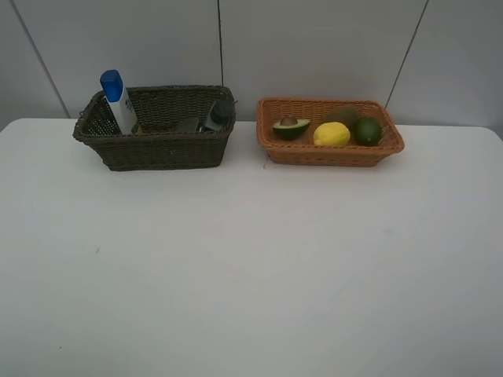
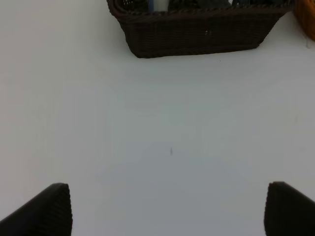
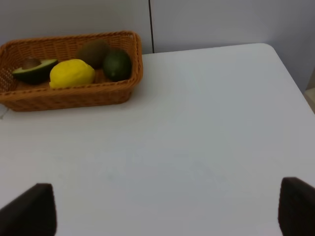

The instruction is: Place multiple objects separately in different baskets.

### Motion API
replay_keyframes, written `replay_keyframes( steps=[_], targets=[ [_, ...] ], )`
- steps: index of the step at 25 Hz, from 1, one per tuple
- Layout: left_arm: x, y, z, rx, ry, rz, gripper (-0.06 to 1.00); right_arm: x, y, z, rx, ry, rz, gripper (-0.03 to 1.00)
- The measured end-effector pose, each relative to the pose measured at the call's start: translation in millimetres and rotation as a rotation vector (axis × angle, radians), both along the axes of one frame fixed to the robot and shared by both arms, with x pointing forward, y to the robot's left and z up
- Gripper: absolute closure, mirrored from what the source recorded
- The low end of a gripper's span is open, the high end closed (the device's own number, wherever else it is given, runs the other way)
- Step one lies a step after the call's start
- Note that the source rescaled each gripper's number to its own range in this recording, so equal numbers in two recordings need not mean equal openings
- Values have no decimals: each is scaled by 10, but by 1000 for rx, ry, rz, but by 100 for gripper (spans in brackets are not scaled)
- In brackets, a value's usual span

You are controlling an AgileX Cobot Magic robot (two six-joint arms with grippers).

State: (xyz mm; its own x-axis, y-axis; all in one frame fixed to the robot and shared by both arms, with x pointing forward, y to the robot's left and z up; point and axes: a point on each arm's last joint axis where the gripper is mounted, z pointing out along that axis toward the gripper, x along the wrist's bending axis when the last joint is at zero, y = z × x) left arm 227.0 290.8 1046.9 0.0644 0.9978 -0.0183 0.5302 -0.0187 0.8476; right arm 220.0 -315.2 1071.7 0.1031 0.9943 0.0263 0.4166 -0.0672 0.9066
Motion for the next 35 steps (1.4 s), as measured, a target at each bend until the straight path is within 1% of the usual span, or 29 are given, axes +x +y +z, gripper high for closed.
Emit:
replay_keyframes(
  steps=[5,8,35],
  targets=[
    [0,0,0,0,0,0,-5,75,21,-83,-15,3,24,-3],
    [0,0,0,0,0,0,-5,115,34,-158,-21,26,39,-3],
    [0,0,0,0,0,0,-5,121,49,-163,-23,25,57,-3]
  ],
)
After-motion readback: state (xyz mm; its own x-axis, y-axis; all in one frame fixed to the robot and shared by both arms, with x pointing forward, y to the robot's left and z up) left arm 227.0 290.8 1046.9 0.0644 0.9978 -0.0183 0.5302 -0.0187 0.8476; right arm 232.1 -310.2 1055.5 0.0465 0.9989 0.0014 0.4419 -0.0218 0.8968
